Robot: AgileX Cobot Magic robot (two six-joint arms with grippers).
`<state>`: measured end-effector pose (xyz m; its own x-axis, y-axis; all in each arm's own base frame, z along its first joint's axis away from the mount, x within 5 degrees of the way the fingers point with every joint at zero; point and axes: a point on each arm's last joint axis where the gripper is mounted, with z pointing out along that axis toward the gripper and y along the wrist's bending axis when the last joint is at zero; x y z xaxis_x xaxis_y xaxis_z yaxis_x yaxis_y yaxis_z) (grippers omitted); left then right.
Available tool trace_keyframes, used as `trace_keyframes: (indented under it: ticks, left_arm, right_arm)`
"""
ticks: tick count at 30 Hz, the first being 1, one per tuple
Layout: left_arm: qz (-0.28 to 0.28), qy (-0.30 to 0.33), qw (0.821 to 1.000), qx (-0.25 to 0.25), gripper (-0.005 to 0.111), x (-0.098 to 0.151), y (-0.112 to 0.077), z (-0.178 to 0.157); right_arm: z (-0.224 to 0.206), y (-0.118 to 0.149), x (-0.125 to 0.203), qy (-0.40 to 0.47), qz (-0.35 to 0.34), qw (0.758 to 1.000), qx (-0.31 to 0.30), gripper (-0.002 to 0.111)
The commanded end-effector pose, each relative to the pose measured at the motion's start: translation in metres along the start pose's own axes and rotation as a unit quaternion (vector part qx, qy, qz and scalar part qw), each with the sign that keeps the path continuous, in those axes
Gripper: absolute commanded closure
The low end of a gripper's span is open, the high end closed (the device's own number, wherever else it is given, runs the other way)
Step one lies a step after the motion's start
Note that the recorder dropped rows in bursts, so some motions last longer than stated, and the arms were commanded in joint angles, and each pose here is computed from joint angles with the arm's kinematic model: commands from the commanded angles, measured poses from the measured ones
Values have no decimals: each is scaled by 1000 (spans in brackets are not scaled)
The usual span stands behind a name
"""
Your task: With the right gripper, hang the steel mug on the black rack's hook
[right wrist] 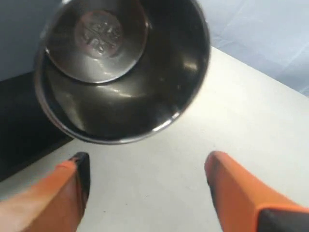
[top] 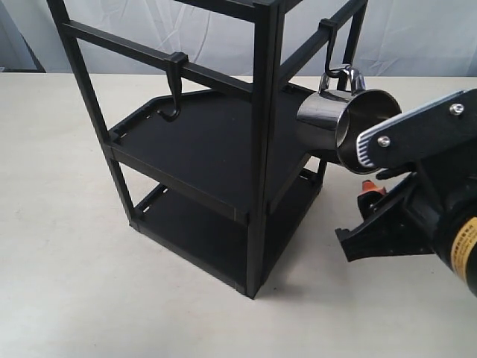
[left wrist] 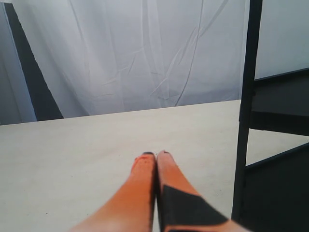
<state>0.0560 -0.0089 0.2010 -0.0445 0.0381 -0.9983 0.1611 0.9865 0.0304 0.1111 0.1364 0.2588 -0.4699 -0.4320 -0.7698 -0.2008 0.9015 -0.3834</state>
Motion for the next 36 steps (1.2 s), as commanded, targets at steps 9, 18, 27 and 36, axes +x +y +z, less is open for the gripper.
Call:
trace_keyframes:
  ticks: [9,18,27,36]
  left_arm:
    - [-1,-5,1000,2,105,-1,0,0]
    - [-1,-5,1000,2,105,-1,0,0]
    - [-1,-5,1000,2,105,-1,0,0]
    - [-1,-5,1000,2,105,-1,0,0]
  right_arm:
    - [-40,-35,-6,-81,72,990,-93,42]
    - [-42,-42,-5,-78,92,987,-104,42]
    - [-43,-49,-7,-92,123,983,-104,42]
    - [-31,-108,-8,-123,460,879,7,42]
